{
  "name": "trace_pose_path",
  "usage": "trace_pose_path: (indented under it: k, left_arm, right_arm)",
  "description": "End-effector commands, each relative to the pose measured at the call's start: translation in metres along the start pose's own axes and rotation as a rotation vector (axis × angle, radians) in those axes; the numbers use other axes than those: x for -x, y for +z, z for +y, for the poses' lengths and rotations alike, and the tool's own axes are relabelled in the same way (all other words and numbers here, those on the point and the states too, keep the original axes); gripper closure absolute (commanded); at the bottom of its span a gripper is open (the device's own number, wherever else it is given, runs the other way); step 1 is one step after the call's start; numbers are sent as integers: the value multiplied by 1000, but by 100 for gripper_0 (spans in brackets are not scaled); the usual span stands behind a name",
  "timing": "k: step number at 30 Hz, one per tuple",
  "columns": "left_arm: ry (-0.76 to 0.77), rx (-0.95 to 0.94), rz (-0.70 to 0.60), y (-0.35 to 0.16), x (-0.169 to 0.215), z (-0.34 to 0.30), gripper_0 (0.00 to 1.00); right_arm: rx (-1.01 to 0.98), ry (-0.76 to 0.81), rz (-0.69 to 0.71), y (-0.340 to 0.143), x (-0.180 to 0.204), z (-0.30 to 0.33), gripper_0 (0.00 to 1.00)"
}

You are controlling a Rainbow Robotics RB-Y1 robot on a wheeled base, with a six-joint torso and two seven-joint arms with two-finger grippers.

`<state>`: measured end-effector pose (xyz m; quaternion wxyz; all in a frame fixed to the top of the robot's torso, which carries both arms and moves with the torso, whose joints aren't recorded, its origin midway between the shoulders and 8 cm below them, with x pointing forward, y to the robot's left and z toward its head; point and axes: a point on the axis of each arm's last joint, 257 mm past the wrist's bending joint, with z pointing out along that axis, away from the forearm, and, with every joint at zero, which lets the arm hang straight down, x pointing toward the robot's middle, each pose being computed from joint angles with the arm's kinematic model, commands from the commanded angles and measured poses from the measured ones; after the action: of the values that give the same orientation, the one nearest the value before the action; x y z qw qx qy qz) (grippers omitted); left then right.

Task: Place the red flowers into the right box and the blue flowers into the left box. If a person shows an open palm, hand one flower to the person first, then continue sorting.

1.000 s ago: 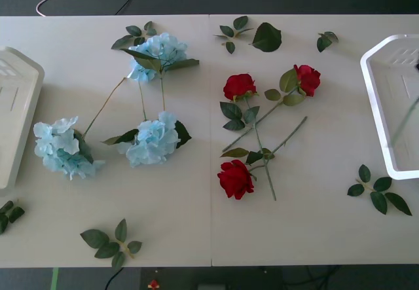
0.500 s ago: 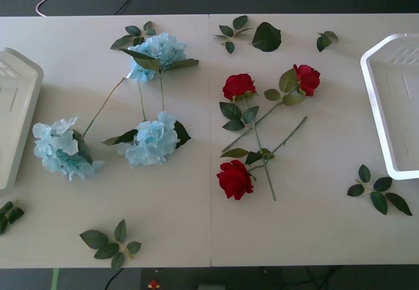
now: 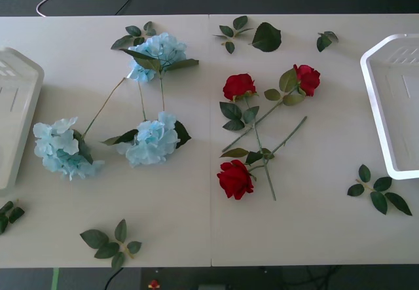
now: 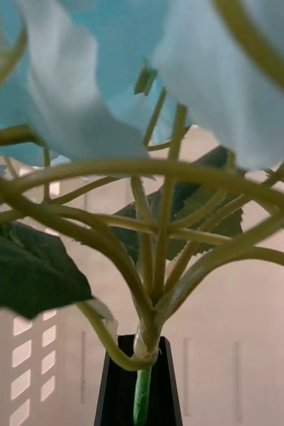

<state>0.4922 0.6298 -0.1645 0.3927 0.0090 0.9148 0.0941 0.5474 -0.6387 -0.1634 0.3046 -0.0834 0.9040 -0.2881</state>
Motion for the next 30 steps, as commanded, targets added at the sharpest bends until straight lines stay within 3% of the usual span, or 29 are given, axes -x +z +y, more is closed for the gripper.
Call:
trace_pose_path:
  k: [1, 4, 5, 7, 8, 17, 18, 19, 20, 30]
  left_arm:
    - [5, 67, 2, 18, -26, 17, 100]
    - [-4, 97, -8, 28, -38, 24, 100]
    - [-9, 99, -7, 30, -41, 25, 100]
    - [-25, 108, -11, 35, -48, 26, 100]
    - [-34, 112, -13, 39, -53, 26, 100]
    - [-51, 124, -70, 49, -49, 21, 100]
    - [-46, 124, -74, 48, -47, 20, 93]
    - [-49, 120, -79, 49, -45, 18, 44]
    - [-55, 115, -84, 48, -43, 17, 2]
    - [-27, 85, -127, 45, -11, 2, 0]
  right_arm:
    - [-7, 22, -8, 8, -3, 2, 100]
    - [-9, 28, -7, 12, -7, 3, 98]
    - [-14, 30, -9, 13, -7, 2, 85]
    - [-14, 30, -17, 15, -6, 4, 19]
    - [-15, 33, -22, 16, -6, 4, 0]
    - [-10, 31, -27, 17, -5, 7, 0]
    - [-10, 31, -27, 17, -5, 7, 0]
    - [-9, 29, -27, 18, -5, 8, 0]
    - [-9, 34, -27, 17, -5, 7, 0]
    - [30, 69, -24, 15, -3, 17, 0]
